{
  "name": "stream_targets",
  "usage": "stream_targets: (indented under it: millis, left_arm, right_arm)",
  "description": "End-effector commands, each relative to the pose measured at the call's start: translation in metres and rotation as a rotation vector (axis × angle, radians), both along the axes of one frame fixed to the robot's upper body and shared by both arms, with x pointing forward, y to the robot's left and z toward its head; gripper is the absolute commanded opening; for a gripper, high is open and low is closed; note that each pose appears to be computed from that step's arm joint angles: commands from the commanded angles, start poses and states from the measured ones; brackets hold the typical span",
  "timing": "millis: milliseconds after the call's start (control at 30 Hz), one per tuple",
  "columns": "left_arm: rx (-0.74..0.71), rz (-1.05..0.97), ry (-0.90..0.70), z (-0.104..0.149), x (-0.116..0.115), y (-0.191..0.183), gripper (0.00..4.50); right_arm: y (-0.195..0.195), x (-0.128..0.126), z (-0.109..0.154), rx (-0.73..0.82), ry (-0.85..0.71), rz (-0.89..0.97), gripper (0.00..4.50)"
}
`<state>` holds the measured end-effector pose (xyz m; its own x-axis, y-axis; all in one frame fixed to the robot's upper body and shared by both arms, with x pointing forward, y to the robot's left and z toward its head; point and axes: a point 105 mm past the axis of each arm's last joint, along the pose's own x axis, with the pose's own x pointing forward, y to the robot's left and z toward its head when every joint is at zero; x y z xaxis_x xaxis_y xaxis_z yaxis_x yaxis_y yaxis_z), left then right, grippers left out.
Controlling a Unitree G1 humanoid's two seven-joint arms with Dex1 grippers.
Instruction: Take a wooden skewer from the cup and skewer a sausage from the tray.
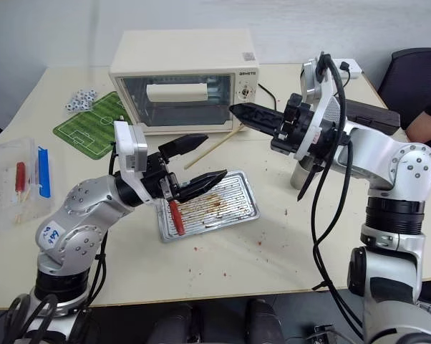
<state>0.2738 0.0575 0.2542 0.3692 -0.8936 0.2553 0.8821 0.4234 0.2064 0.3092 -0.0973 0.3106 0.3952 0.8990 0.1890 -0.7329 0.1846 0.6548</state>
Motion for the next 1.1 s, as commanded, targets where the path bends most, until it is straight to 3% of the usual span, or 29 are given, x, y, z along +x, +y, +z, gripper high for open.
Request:
stream_targets:
  millis: [33, 367, 467, 667, 1100]
  left_arm:
    - [-0.01, 0.023, -0.069, 0.012, -0.006, 0.001, 3.42]
    - [-0.038, 0.053, -0.069, 0.016, -0.004, 0.01, 3.42]
    - [-0.05, 0.04, -0.067, 0.016, -0.004, 0.009, 2.89]
    - [-0.017, 0.038, -0.046, 0.007, -0.003, 0.009, 1.14]
    - [-0.042, 0.051, -0.046, 0.01, 0.005, 0.01, 1.14]
  right_arm:
    - [-0.005, -0.006, 0.02, 0.064, -0.058, 0.0, 0.0]
    - [-0.006, -0.005, 0.019, 0.073, -0.047, -0.006, 0.0]
    - [-0.008, -0.003, 0.019, 0.076, -0.04, -0.016, 0.0]
    - [-0.01, -0.003, 0.023, 0.082, -0.049, -0.023, 0.0]
    - [-0.008, -0.006, 0.026, 0.096, -0.063, -0.016, 0.0]
